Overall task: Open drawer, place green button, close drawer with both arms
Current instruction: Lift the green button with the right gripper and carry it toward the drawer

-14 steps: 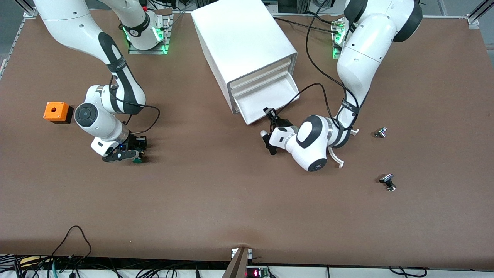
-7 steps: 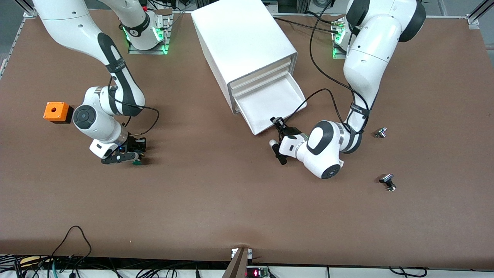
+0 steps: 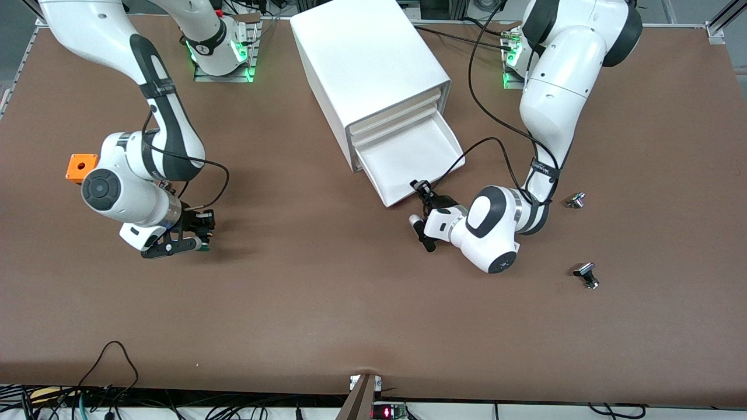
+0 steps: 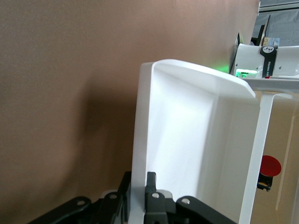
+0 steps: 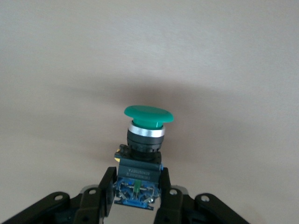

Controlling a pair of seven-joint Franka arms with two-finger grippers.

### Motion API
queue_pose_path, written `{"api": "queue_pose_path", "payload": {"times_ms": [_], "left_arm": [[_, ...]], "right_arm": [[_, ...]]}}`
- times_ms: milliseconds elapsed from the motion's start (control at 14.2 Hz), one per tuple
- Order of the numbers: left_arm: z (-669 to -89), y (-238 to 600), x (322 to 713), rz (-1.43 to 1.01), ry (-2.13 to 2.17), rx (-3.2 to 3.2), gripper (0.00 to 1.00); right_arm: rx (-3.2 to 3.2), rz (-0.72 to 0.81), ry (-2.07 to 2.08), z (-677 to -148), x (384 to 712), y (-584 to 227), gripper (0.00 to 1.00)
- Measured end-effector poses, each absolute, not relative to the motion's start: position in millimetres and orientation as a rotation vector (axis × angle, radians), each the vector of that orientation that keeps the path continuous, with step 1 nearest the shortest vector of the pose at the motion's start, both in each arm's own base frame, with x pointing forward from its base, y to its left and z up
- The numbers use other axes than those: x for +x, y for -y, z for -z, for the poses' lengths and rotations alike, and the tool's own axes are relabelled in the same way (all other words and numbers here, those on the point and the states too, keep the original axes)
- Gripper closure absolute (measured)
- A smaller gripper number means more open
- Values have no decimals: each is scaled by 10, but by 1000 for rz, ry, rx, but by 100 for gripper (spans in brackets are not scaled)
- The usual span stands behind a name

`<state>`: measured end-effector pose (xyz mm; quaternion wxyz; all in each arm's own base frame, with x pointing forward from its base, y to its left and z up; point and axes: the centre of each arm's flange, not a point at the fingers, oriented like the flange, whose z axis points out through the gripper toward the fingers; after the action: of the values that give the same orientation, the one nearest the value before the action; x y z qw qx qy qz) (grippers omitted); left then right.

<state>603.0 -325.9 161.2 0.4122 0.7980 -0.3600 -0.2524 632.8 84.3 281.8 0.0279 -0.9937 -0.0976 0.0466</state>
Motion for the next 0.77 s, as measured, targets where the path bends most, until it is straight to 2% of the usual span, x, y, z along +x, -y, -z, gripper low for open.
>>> {"api": "queue_pose_path", "payload": {"times_ms": [351, 421, 562, 773], "left_arm": [[-1592, 3261, 6051, 639, 907, 1998, 86], [-1590, 3262, 6071, 634, 890, 2018, 81], [-1558, 3243, 6138, 613, 850, 2084, 64], [-1570, 3199, 6230, 587, 840, 2120, 32]], "right_arm": [[-3015, -275, 125, -3487, 6397, -1499, 59], [-3010, -282, 78, -3594, 6390, -1661, 59], [-2995, -291, -13, -3761, 6336, -2029, 59], [-2945, -310, -167, -3948, 6172, -2638, 59]]}}
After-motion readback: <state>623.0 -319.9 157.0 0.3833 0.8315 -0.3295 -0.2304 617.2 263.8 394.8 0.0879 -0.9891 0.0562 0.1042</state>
